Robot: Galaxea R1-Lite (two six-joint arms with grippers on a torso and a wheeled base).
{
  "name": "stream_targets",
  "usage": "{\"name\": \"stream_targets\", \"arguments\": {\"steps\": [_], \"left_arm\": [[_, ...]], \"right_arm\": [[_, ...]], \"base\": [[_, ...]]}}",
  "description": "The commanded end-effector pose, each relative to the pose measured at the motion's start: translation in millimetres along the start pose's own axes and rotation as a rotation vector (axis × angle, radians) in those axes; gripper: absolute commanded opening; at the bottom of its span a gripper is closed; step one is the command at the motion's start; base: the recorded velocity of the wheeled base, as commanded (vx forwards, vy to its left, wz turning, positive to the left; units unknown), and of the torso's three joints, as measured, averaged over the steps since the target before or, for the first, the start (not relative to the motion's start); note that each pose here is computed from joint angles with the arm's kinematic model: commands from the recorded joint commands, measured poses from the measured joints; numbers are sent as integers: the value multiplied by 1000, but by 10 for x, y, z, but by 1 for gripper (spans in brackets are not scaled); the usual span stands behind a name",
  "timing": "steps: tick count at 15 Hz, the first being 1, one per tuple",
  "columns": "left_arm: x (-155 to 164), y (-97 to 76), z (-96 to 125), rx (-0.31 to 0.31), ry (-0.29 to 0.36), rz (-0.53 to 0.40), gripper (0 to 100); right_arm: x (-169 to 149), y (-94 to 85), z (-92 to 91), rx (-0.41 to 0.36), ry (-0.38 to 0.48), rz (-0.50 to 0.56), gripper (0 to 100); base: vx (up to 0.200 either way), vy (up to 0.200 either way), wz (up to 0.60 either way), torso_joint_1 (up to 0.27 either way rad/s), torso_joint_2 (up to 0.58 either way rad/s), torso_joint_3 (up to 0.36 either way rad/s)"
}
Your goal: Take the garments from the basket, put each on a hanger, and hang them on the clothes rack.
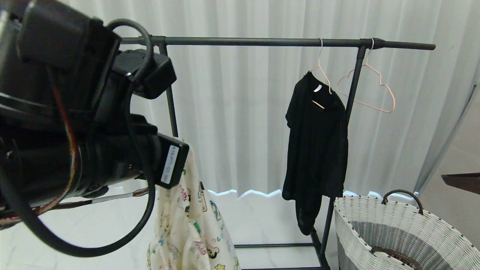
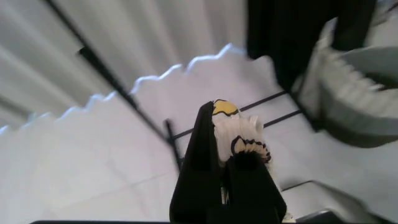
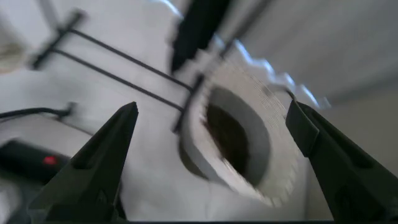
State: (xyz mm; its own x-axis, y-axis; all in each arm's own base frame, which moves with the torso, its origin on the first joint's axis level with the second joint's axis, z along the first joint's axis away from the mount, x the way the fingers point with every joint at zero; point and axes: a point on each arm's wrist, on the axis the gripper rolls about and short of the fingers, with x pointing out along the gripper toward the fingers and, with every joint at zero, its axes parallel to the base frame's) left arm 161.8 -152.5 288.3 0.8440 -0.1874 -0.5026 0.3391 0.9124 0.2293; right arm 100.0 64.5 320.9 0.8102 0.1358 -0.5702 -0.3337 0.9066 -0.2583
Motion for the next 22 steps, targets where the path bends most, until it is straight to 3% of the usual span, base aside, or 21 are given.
{"name": "stream_targets", "arguments": {"steps": [1, 4, 7, 12, 22], "left_arm": [[-168, 305, -355, 9, 38, 92, 0], [-253, 512, -629, -21, 81, 174, 0], [-276, 590, -738, -45, 102, 215, 0], [-277, 605, -726, -59, 84, 223, 0], [-288, 608, -729, -60, 80, 224, 0]], "right_arm": [[-34, -210, -255, 94, 77, -171, 100], [-34, -333, -437, 182, 143, -296, 100], [47, -380, -452, 240, 117, -321, 100], [139, -450, -388, 293, 33, -295, 100], [280, -534, -291, 323, -4, -280, 100]], "base": [[0, 0, 0, 0, 0, 0], [0, 0, 0, 0, 0, 0], [0, 0, 0, 0, 0, 0], [0, 0, 0, 77, -202, -137], [0, 0, 0, 191, -466, -274]]}}
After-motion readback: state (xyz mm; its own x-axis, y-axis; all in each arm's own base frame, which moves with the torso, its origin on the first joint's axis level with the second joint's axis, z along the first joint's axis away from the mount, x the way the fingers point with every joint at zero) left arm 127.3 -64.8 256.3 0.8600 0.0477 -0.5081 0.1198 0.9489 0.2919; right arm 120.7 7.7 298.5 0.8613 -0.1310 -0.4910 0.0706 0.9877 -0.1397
